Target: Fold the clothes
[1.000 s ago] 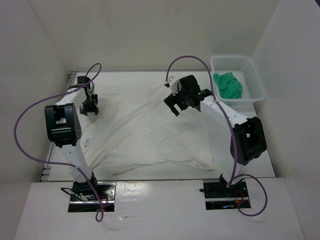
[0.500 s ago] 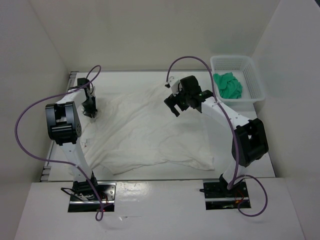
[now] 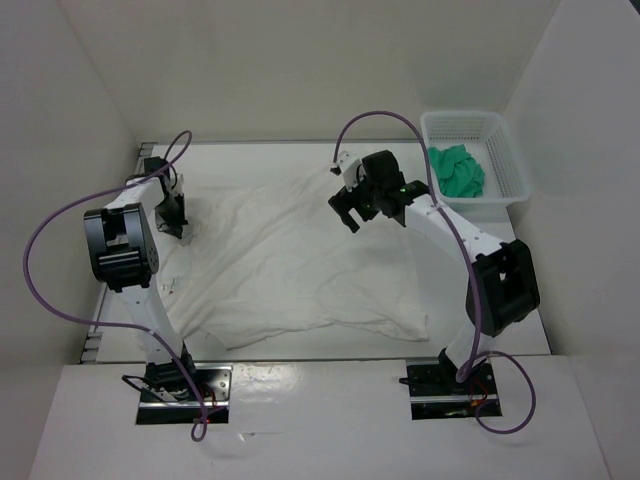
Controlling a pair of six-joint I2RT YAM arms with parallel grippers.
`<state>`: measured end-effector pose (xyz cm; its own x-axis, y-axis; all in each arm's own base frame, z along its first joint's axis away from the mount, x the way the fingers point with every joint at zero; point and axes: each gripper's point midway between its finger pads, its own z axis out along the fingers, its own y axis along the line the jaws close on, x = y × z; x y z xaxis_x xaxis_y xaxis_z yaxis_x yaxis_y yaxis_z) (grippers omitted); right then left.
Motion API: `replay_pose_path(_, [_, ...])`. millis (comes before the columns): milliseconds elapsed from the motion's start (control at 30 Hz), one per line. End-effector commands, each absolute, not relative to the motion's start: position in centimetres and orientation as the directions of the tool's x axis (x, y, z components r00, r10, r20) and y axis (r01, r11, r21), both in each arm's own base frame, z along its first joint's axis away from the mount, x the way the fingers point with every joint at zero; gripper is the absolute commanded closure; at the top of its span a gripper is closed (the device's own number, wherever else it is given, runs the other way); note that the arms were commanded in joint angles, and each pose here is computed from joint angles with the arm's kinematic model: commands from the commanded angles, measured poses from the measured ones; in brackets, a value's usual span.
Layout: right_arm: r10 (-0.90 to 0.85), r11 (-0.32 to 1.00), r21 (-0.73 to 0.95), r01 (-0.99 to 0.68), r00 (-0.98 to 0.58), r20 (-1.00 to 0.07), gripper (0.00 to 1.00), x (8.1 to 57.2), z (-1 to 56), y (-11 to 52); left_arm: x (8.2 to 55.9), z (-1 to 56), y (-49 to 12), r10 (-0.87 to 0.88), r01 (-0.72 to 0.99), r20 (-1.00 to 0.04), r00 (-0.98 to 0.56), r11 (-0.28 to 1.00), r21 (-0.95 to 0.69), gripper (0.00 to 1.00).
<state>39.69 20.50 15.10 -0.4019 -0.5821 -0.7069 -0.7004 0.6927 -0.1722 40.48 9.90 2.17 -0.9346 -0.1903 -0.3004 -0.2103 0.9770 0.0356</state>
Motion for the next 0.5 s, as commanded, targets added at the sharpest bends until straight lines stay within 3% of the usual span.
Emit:
replay_pose_path(0, [-0.548,0.695,-0.198,-0.692,-0.33,-0.769,0.01,40.1,18.1,20.8,41.2,5.5,11.2,-0.187,-0.22,-0.369,-0.91,0.974,0.049,1.0])
replay_pose_path(33, [-0.543,0.691,-0.196,-0.695,-0.322,-0.775,0.01,40.0,18.5,20.9,41.2,5.5,11.4,-0.187,-0.224,-0.369,-0.91,0.973,0.059,0.98])
replay_pose_path(67, [-0.543,0.691,-0.196,-0.695,-0.322,-0.775,0.01,40.0,18.5,20.9,40.8,4.8,11.3,-0.189,-0.223,-0.351,-0.917,0.973,0.059,0.79])
replay_pose_path(233, [-0.543,0.691,-0.196,-0.695,-0.322,-0.775,0.01,40.0,18.5,20.9,40.7,4.9,10.8,-0.189,-0.215,-0.353,-0.917,0.976,0.038,0.33])
replay_pose_path(333, [-0.543,0.691,-0.196,-0.695,-0.322,-0.775,0.01,40.0,18.5,20.9,40.7,4.9,10.7,-0.18,-0.204,-0.353,-0.918,0.978,0.032,0.24])
replay_pose_path(467, [-0.543,0.691,-0.196,-0.695,-0.322,-0.775,0.01,40.0,18.5,20.9,40.7,3.8,10.3,-0.182,-0.196,-0.322,-0.929,0.981,0.011,0.24])
